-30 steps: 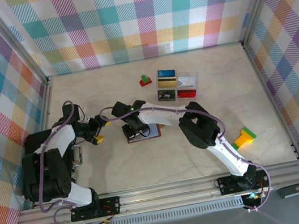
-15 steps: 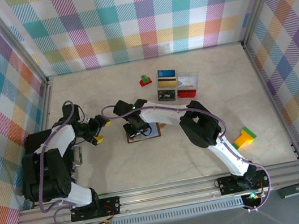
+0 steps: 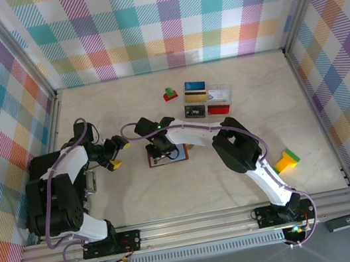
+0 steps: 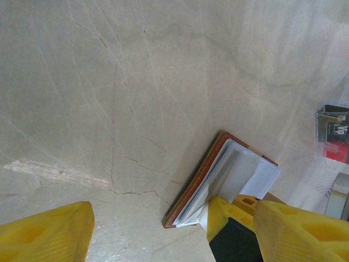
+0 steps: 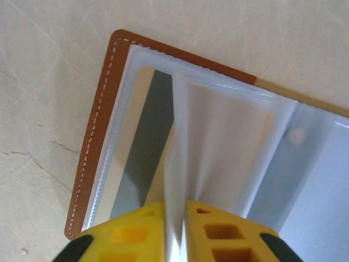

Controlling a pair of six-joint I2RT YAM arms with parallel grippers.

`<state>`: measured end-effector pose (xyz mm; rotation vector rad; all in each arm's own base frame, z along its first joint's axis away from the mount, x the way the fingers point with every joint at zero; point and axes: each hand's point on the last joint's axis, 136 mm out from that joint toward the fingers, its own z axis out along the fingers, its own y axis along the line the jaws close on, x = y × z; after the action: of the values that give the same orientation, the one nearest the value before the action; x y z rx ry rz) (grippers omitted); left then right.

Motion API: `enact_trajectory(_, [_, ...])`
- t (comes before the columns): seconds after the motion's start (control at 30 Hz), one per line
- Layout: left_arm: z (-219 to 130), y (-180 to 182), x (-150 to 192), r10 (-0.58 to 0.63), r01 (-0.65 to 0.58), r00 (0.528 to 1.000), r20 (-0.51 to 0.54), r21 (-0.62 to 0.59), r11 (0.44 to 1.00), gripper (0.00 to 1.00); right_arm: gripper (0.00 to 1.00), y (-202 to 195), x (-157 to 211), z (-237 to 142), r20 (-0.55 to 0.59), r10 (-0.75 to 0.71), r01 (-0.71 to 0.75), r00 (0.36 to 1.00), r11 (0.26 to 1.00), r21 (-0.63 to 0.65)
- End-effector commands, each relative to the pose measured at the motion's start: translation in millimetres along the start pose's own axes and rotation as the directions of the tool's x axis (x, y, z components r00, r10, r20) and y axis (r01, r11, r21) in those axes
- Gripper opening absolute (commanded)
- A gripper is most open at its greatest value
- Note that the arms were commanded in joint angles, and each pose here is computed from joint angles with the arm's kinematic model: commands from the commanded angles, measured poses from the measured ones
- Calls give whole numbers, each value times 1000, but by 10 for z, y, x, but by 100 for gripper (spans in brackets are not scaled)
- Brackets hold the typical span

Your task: Take the credit cards out of the card holder

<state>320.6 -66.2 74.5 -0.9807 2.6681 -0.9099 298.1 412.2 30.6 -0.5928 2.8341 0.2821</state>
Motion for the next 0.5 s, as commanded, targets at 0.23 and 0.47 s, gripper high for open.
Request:
enact_trajectory(0.23, [-98,-74,-22,27,-27,1000,5,22,999,76,12,-156,-126,-313,120,96,-101,988,994,36])
enact_trajectory(0.47, [-99,-98,-6,49,-49,999,-1,21,999,76,16,-470,-84,-386,173,182,-205,968,971,121])
